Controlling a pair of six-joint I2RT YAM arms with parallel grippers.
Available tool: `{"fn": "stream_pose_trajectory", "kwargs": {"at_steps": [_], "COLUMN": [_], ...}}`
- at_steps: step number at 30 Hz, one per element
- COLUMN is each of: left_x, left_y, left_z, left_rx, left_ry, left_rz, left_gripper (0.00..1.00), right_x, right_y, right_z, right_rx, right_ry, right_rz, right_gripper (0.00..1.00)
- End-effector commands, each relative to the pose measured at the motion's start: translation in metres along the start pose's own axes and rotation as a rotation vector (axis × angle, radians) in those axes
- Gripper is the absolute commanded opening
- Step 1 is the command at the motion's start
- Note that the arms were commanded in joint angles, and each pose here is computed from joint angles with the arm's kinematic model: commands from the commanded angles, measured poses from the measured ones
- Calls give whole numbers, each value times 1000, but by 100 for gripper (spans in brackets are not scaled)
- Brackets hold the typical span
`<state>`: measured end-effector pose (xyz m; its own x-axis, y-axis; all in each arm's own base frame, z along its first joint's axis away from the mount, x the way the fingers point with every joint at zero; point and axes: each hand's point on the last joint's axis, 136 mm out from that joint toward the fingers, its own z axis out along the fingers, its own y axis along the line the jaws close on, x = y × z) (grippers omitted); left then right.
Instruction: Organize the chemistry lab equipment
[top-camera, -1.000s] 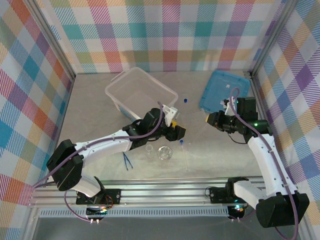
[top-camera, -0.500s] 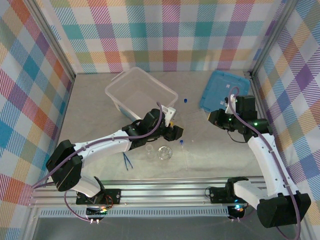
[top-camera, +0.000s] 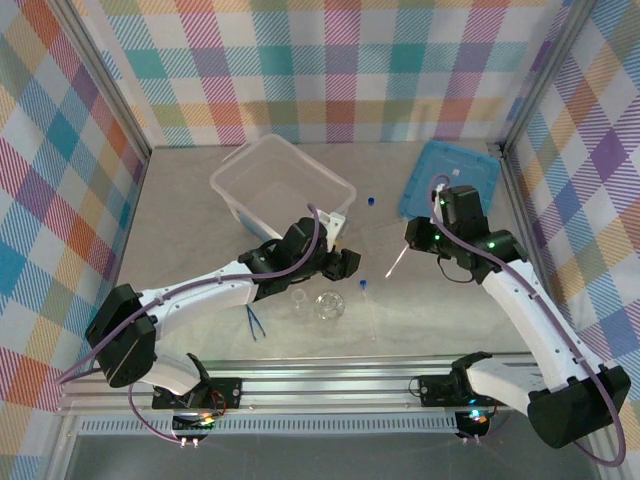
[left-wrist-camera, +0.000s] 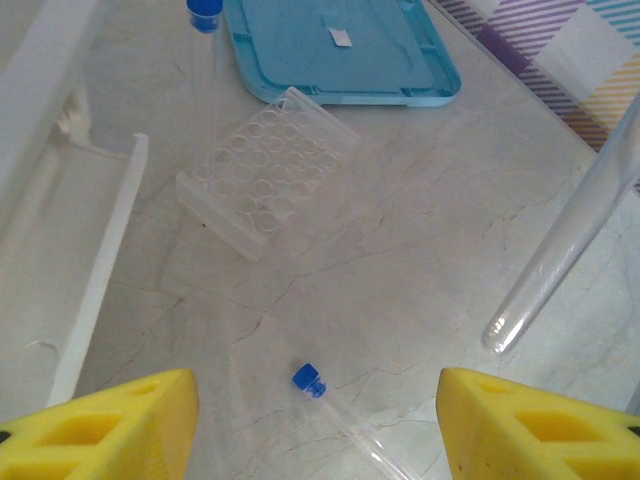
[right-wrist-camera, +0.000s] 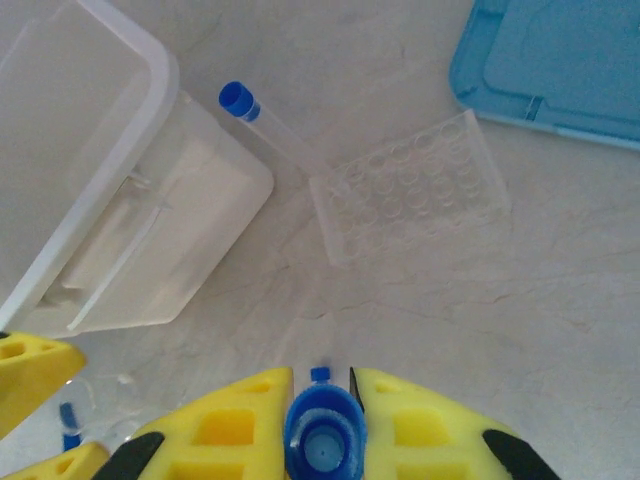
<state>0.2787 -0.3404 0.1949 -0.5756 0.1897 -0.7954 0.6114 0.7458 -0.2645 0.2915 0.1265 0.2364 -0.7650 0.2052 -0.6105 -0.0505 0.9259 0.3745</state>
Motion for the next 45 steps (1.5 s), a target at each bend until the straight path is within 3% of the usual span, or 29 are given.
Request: {"fn": "stream_pose_trajectory", "kwargs": {"at_steps": [1,16,45], "left_x": [5,17,22], "left_y": [10,18,25], "left_z": [-8,-12,-28], "left_rx": [-37,-56,-78], "left_ry": [5,27,24], "left_rz": [0,-24,-25], "left_gripper": [64,64,64], "right_x": [-28,-65,-70], "right_y": [5,21,15], "right_z": [0,29,115], "right_rx": [59,197,341], "right_ry": [-107,-364,-383], "right_rz": [-48,-155,-228], "right_gripper": [15,16,16]}}
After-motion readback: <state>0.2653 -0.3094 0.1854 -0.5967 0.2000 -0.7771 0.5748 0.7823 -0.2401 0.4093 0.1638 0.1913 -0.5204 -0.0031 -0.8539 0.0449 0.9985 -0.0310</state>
